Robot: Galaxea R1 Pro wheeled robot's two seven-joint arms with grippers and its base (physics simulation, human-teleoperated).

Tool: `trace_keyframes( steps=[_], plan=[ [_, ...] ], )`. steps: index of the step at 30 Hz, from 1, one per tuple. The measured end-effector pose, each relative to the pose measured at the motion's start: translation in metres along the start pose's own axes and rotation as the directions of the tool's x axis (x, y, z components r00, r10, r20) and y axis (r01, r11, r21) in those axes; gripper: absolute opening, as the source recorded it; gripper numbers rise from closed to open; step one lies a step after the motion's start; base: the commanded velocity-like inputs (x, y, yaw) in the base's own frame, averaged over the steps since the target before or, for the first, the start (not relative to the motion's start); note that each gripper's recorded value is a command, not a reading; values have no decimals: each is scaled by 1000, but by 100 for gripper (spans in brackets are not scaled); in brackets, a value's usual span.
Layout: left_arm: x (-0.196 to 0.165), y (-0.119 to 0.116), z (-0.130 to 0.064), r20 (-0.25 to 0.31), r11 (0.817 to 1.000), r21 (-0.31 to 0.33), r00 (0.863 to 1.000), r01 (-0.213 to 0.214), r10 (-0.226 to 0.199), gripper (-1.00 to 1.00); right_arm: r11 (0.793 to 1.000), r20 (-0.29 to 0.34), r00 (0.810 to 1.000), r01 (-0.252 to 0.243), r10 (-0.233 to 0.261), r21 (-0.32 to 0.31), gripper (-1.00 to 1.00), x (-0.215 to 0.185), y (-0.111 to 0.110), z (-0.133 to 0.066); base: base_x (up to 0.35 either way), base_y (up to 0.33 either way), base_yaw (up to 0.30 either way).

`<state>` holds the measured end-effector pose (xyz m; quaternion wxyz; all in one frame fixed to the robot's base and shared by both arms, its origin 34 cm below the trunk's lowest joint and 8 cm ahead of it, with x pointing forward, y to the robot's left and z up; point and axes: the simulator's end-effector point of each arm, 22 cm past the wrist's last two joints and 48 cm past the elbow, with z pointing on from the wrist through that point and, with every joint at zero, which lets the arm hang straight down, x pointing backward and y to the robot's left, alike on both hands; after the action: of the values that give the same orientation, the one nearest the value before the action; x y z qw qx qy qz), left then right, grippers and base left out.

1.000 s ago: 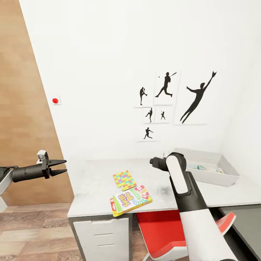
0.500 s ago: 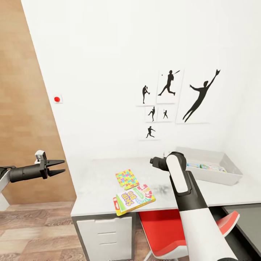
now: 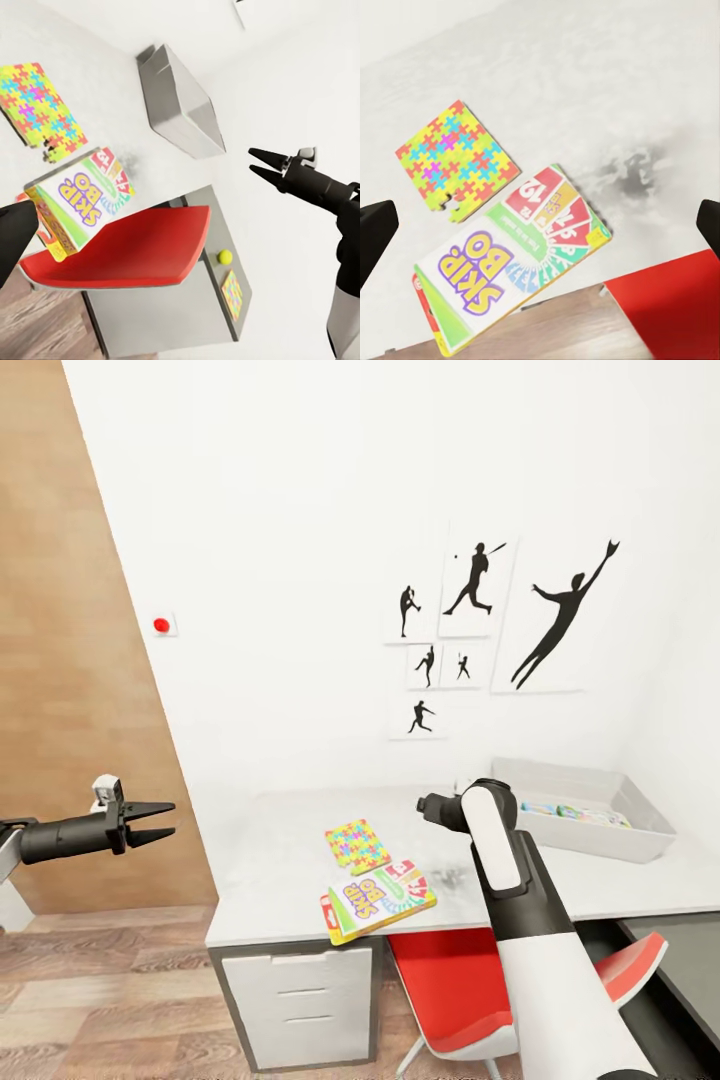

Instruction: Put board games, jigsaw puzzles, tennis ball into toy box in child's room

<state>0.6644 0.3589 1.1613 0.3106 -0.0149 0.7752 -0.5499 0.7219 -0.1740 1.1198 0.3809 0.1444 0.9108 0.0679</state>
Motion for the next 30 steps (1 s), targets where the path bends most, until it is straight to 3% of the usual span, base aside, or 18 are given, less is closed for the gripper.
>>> trace_keyframes(
  steps=[7, 12, 30],
  plan=[
    [1, 8, 1, -4, 1000, -13, 1000, 8, -8, 100, 1000, -15, 1000, -20, 20, 9, 100, 3, -8, 7, -3, 8, 0],
    [1, 12, 2, 1, 1000, -16, 1000, -19, 19, 100, 1000, -23, 999, -23, 24, 13, 100, 6, -10, 12, 19, 42, 0],
    [1, 24, 4, 1, 999, -40, 999, -33, 33, 100, 1000, -36, 999, -23, 23, 18, 100, 12, -12, 18, 134, 29, 0]
  ],
)
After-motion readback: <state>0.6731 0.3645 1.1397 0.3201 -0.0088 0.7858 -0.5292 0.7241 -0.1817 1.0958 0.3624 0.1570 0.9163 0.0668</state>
